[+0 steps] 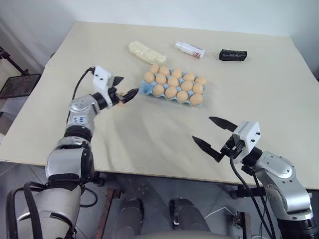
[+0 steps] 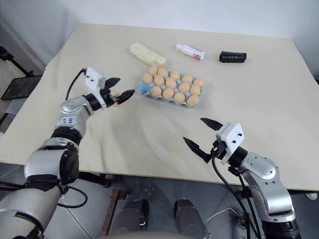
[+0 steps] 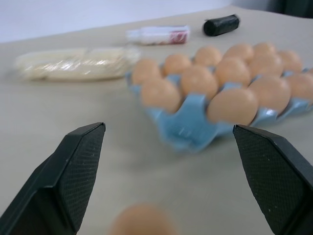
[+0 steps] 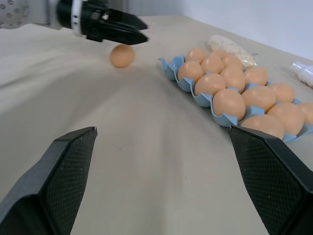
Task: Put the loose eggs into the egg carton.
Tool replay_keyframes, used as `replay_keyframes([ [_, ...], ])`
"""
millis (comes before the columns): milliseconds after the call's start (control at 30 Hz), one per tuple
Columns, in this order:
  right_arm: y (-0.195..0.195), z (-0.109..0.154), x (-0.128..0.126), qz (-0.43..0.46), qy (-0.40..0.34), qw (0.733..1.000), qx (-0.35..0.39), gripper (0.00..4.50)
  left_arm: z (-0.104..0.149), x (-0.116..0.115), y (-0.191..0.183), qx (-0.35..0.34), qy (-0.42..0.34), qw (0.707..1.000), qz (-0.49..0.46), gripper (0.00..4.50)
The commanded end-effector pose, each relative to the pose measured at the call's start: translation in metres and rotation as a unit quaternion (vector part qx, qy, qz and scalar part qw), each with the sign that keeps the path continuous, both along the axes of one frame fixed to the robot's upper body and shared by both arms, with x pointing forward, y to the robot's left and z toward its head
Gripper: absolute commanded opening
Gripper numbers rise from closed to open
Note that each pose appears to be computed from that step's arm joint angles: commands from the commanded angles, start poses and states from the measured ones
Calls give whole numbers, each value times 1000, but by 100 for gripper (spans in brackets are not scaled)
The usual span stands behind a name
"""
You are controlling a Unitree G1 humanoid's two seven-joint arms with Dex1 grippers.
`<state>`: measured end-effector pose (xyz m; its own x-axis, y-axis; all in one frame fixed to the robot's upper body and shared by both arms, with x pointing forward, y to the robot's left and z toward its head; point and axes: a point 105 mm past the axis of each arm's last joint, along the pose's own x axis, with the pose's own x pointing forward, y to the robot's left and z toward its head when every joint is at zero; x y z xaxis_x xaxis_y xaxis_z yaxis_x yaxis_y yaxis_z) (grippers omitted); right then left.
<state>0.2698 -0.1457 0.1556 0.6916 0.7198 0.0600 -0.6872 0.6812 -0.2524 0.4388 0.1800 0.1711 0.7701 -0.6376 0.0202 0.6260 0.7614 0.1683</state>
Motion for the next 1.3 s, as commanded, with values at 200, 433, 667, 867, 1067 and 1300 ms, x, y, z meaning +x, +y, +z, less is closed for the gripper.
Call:
replay_keyframes([
  [200, 8, 8, -3, 27, -12, 1000, 7, 450, 4, -7, 31, -3, -33, 998, 48, 446],
  [433, 10, 5, -8, 30, -7, 999, 8, 450, -7, -5, 34, -8, -18, 997, 77, 446],
  [667, 10, 6, -8, 25, -8, 1000, 10, 450, -12, 6, 2, -15, 12, 998, 56, 446],
  [867, 9, 9, -6, 22, -13, 1000, 10, 450, -9, 17, -20, -14, 27, 997, 65, 446],
  [1067, 5, 12, -8, 4, -22, 1000, 9, 450, -26, 18, -26, 4, 61, 996, 72, 362],
  [1300, 5, 11, -7, 0, -21, 1000, 12, 450, -36, 16, -17, 5, 73, 994, 86, 202],
])
